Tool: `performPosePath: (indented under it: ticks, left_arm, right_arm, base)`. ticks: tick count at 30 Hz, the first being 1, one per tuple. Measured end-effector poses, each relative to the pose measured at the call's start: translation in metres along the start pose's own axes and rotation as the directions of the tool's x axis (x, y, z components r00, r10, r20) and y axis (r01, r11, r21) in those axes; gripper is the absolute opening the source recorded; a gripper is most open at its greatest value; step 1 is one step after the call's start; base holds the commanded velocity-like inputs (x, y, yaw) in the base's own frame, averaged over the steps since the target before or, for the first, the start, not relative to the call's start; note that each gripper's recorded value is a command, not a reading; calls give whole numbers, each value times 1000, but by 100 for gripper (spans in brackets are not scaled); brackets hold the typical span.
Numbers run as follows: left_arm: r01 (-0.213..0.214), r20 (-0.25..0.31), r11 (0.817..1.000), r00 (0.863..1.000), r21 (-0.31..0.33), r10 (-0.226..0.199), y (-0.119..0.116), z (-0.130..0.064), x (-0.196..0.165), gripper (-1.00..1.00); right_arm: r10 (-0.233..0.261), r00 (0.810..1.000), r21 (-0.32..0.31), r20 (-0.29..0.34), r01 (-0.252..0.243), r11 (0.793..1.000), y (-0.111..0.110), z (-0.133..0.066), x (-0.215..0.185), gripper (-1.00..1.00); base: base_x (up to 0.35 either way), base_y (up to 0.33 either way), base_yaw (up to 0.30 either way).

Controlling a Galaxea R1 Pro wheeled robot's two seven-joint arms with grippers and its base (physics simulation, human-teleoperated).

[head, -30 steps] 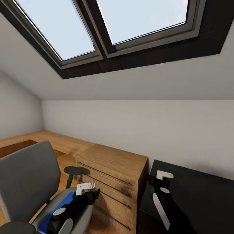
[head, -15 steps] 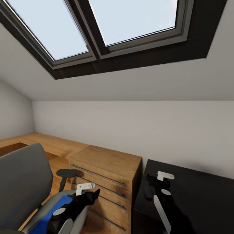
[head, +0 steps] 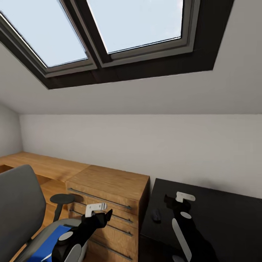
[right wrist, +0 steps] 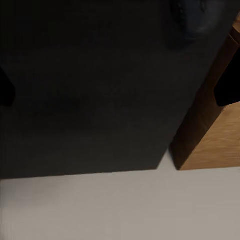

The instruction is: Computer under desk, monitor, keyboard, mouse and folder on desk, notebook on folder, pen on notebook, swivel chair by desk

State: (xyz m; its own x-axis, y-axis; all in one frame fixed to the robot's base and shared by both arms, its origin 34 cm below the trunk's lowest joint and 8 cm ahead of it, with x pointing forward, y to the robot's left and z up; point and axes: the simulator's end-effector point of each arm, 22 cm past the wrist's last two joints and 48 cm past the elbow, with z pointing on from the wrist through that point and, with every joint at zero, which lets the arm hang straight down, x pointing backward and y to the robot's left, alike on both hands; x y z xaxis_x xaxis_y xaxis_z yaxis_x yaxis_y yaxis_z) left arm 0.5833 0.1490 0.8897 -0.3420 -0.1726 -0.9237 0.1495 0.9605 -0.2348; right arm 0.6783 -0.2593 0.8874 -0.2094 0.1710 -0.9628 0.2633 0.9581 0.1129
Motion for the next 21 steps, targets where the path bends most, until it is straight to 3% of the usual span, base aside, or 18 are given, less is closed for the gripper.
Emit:
performPosePath:
  ticks: [16,21]
  left_arm:
    - [1,4,1000,1000,3,-1,-8,-8,-28,100]
    - [1,4,1000,1000,3,-1,-10,-10,-36,100]
  right_arm:
    - [-2,1000,1,-1,2,1000,3,-5,-27,100]
    - [-2,1000,2,-1,2,1000,3,-7,-35,100]
  base:
    - [0,0,-6]
    - [0,0,-143]
